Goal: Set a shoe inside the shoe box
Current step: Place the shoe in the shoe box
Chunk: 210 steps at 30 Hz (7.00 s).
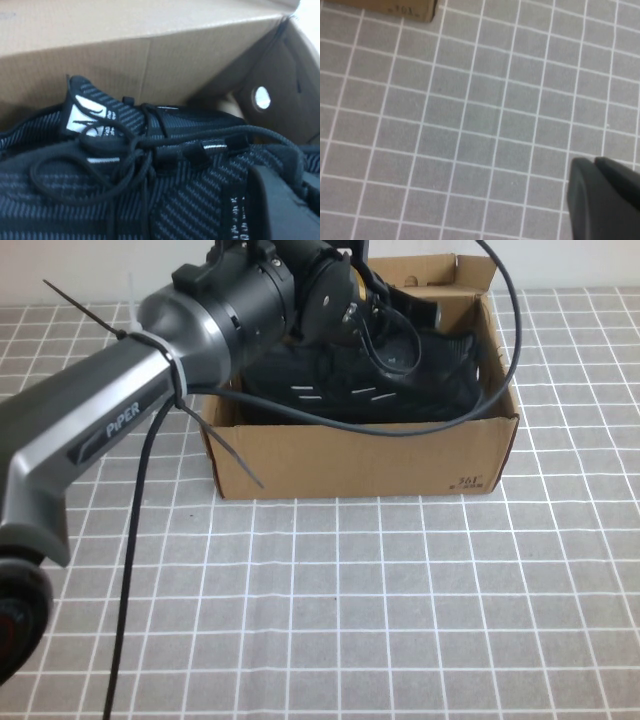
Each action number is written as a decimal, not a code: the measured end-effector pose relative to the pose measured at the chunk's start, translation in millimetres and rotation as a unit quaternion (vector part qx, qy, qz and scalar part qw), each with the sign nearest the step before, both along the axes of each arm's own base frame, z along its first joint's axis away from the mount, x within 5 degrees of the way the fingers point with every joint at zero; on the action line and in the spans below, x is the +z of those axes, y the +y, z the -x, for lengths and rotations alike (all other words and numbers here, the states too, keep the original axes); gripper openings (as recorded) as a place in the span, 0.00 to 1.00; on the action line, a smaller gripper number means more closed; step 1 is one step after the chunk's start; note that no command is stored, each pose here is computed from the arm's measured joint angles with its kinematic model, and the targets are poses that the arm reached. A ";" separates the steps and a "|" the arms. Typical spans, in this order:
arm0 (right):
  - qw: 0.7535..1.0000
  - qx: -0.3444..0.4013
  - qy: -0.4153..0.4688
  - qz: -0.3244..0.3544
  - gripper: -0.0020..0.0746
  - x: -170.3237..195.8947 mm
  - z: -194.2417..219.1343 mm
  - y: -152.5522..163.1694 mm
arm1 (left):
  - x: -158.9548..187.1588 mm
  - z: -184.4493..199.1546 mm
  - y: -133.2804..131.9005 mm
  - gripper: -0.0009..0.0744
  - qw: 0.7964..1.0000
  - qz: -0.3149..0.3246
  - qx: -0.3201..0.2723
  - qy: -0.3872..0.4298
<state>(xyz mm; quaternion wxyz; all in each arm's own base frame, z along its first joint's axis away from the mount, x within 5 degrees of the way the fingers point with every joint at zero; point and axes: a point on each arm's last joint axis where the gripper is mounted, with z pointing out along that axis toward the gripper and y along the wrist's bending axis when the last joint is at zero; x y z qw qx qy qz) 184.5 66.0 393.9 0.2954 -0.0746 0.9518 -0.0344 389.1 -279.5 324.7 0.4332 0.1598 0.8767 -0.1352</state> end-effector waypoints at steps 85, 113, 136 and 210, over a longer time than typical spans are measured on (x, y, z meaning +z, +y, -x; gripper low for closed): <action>0.999 0.027 0.032 -0.008 0.01 -17.3 1.4 5.7 | 22.1 10.7 19.7 0.76 0.996 -0.079 0.023 -0.013; 0.999 0.037 0.023 -0.026 0.01 -16.3 0.0 9.4 | -13.4 -38.4 98.1 0.39 0.991 -0.104 0.002 0.084; 0.998 0.051 0.024 -0.030 0.01 -16.4 0.4 11.5 | -56.4 -56.4 92.1 0.58 0.988 -0.094 -0.024 0.116; 0.995 0.079 0.034 -0.047 0.01 -20.0 1.9 17.2 | -45.6 -31.2 110.1 0.31 0.963 -0.062 0.022 0.261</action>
